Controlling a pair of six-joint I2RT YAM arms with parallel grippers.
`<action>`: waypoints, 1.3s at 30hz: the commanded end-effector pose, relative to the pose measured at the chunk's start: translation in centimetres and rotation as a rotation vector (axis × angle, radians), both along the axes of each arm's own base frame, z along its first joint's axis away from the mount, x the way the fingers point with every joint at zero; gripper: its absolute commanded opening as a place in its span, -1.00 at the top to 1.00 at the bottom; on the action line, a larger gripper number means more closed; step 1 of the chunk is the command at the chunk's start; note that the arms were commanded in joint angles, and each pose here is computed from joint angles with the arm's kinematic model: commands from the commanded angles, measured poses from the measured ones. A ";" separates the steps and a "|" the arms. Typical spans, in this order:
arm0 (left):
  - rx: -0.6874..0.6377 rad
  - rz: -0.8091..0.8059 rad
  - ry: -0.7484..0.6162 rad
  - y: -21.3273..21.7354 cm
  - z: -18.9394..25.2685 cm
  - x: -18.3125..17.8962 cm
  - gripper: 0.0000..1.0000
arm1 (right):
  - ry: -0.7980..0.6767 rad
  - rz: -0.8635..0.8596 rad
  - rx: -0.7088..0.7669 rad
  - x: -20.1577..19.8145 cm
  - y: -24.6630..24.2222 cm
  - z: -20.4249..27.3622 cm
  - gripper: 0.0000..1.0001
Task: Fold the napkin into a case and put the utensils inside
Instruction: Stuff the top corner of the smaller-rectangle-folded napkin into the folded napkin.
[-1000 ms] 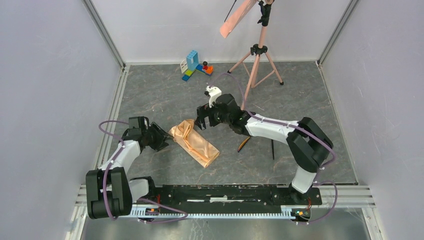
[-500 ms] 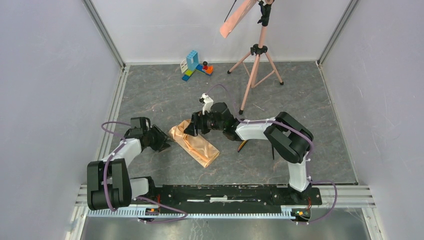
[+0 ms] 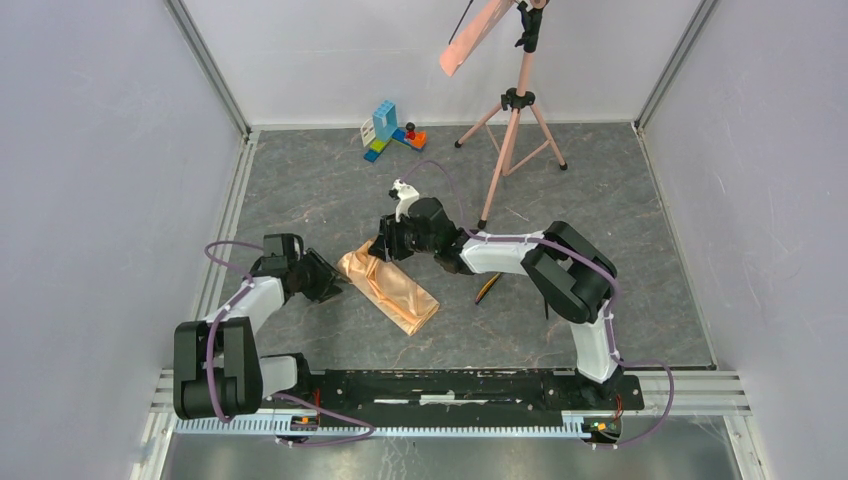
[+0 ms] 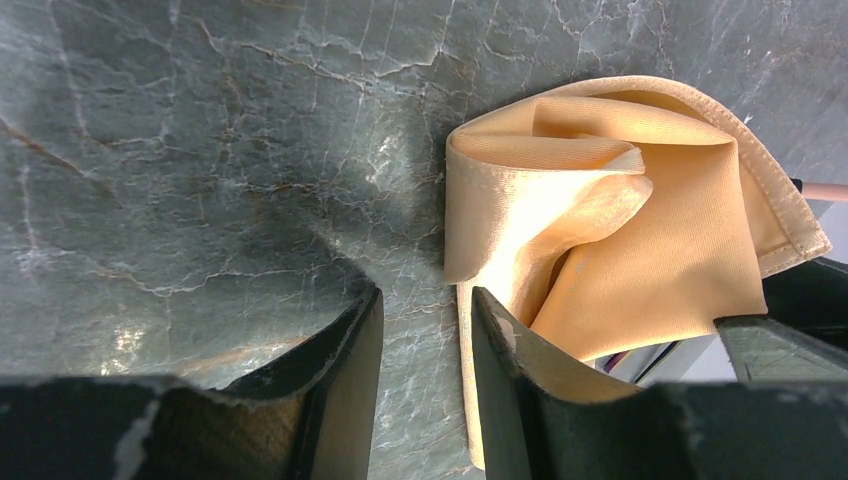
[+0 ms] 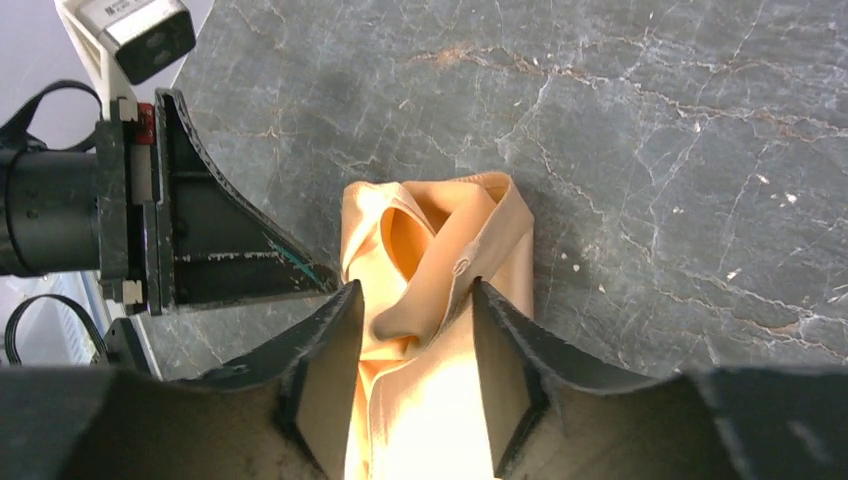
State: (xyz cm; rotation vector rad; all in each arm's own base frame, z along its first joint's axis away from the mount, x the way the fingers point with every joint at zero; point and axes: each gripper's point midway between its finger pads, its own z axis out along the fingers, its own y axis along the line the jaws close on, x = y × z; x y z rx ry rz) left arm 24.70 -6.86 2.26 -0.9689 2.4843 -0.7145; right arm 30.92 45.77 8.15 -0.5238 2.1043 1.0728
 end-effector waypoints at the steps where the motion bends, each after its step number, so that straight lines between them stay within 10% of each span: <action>1: 0.053 -0.014 -0.084 0.5 1.8 1.7 0.11 | -0.068 -0.007 -0.021 0.7 1.0 1.1 0.15; 7: 0.229 -0.029 -0.108 1.9 3.9 2.2 0.03 | -0.093 0.009 -0.061 0.2 1.7 1.5 1.00; 20: 0.590 -0.185 -0.030 -0.2 4.9 3.9 0.33 | -0.082 0.011 -0.059 -0.3 1.9 1.9 1.00; 39: 0.661 -0.229 0.009 -0.3 2.9 3.9 0.38 | -0.076 0.020 -0.047 -0.5 1.8 1.9 1.00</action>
